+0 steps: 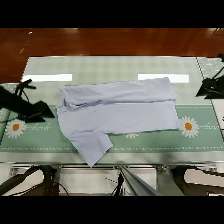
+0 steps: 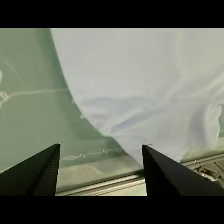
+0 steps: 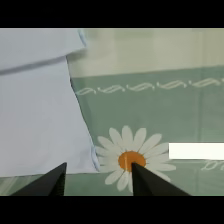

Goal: Fold the shirts.

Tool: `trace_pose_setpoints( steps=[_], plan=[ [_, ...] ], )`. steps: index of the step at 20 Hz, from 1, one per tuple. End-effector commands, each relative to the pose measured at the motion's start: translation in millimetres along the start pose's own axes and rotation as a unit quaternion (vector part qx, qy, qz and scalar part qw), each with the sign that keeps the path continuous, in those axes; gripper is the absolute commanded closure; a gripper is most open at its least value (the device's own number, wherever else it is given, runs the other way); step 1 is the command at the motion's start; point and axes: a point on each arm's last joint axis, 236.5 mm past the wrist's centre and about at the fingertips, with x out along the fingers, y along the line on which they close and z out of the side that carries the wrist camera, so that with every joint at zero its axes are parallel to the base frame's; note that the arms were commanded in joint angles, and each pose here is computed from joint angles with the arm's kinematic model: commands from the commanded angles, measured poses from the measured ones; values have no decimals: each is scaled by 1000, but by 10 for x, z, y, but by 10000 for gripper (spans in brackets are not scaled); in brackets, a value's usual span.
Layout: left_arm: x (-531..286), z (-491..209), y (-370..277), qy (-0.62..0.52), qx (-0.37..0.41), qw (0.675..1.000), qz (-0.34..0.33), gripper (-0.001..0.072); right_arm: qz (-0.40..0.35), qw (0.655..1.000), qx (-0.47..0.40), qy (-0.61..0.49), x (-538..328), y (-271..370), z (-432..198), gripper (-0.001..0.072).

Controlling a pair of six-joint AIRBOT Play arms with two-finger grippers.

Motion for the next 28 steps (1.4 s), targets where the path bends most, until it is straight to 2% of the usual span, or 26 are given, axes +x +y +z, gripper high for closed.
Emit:
trace_pose_setpoints(
  steps=[1, 3, 7, 13, 15, 16, 17, 18, 19, 21, 23, 28],
  plan=[
    [359, -616, 33, 42, -10, 998, -39, 91, 87, 996, 34, -13, 186, 56, -215, 212],
    [572, -758, -66, 51, -21, 996, -76, 91, 114, 993, 36, -12, 299, 117, -255, 212],
    [888, -695, -193, 15, -71, 990, -124, 91, 109, 993, 32, -29, 322, 92, -177, 213],
    [1257, -764, -306, 19, -52, 993, -106, 92, 106, 993, 32, -40, 323, 73, -127, 213],
    [1371, -651, -330, 0, -72, 993, -97, 105, 106, 993, 32, -40, 322, 76, -128, 213],
    [1410, -550, -367, -17, -85, 991, -99, 202, 107, 993, 32, -40, 322, 77, -128, 213],
    [1436, -470, -416, -31, -92, 990, -105, 399, 108, 993, 32, -38, 321, 84, -135, 213],
    [1456, -412, -471, -42, -95, 988, -111, 535, 111, 993, 32, -36, 319, 97, -144, 213],
    [1472, -407, -495, -43, -92, 989, -111, 605, 113, 993, 32, -34, 317, 106, -154, 213],
    [1486, -465, -509, -33, -81, 990, -108, 681, 105, 994, 31, -29, 326, 68, -182, 213],
    [1485, -539, -532, -18, -68, 991, -112, 681, 71, 997, 37, -5, 394, -112, -310, 213],
    [1486, -574, -518, -12, -60, 992, -108, 681, 117, 985, 105, 74, 773, -216, -904, 211]
  ],
)
